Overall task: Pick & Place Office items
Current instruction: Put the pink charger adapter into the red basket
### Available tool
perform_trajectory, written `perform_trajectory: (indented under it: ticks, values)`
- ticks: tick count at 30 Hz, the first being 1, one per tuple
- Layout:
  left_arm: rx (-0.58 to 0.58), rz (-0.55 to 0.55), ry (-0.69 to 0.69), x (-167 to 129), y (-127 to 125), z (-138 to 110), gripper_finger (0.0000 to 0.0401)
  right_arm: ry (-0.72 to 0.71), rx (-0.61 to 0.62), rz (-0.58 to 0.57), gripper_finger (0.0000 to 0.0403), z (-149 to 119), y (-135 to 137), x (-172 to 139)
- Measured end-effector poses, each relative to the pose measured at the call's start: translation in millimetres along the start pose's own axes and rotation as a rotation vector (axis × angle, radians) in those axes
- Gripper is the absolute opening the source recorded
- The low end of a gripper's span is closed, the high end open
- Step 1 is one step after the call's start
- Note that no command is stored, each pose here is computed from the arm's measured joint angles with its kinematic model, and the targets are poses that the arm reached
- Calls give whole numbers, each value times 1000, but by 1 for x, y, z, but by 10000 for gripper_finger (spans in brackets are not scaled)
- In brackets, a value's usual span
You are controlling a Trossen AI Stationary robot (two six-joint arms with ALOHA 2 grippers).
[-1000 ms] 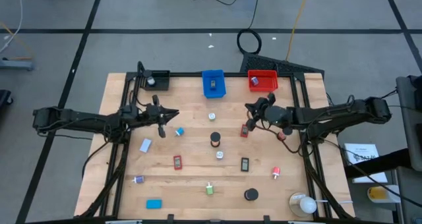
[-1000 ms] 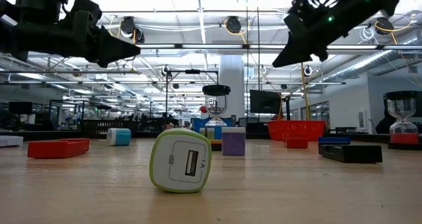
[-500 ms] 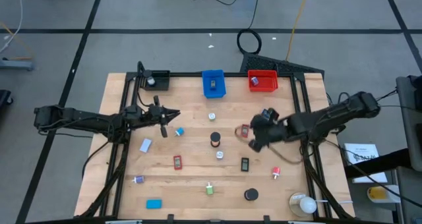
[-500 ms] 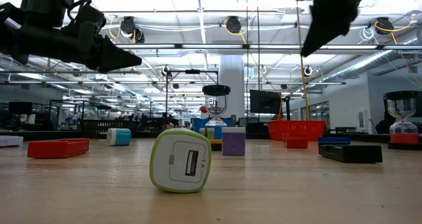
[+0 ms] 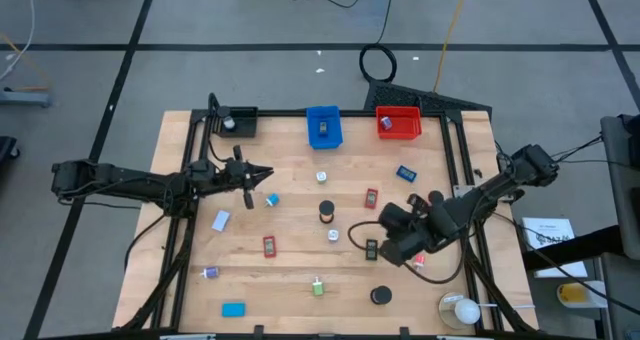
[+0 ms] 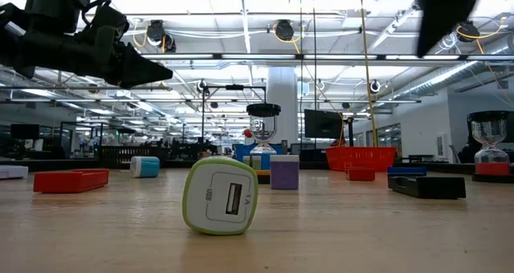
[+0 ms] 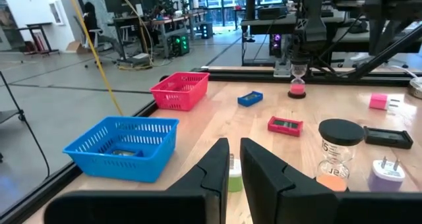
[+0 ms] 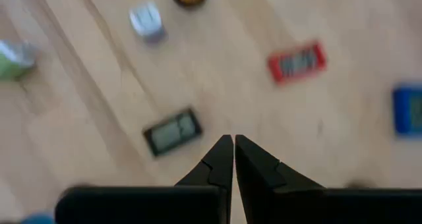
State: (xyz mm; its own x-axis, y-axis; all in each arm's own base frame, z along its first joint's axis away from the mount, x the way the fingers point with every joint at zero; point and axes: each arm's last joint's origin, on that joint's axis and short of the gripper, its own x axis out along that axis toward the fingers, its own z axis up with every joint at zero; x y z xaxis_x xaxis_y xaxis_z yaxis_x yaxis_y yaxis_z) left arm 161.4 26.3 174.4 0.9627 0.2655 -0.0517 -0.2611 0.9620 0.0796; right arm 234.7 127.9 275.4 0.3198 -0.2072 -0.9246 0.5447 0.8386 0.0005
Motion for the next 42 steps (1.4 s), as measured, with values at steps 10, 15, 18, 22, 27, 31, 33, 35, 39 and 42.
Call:
perform_trajectory:
  ticks: [10,15,18,22,27,31,33,35,39,42]
  values:
    - [0,0,0,0,0,0,47,174,354,-98,137,-64,5,-15]
    - [1,1,0,0,0,0,47,166,532,-149,198,-94,3,0]
    - [1,0,1,0,0,0,47,154,584,-198,225,-101,-4,13]
    - [1,0,1,0,0,0,47,200,616,-210,250,-103,-8,32]
    - [1,0,1,0,0,0,47,226,631,-120,260,-103,-7,56]
    - [1,0,1,0,0,0,47,297,617,-154,257,-109,-17,72]
    - [1,-1,1,0,0,0,47,298,609,-173,255,-112,-21,76]
    - [1,-1,1,0,0,0,47,314,589,-174,249,-114,-22,78]
    - [1,-1,1,0,0,0,47,356,554,-141,222,-116,-21,82]
    - [1,-1,2,0,0,0,47,387,474,-120,199,-116,-21,81]
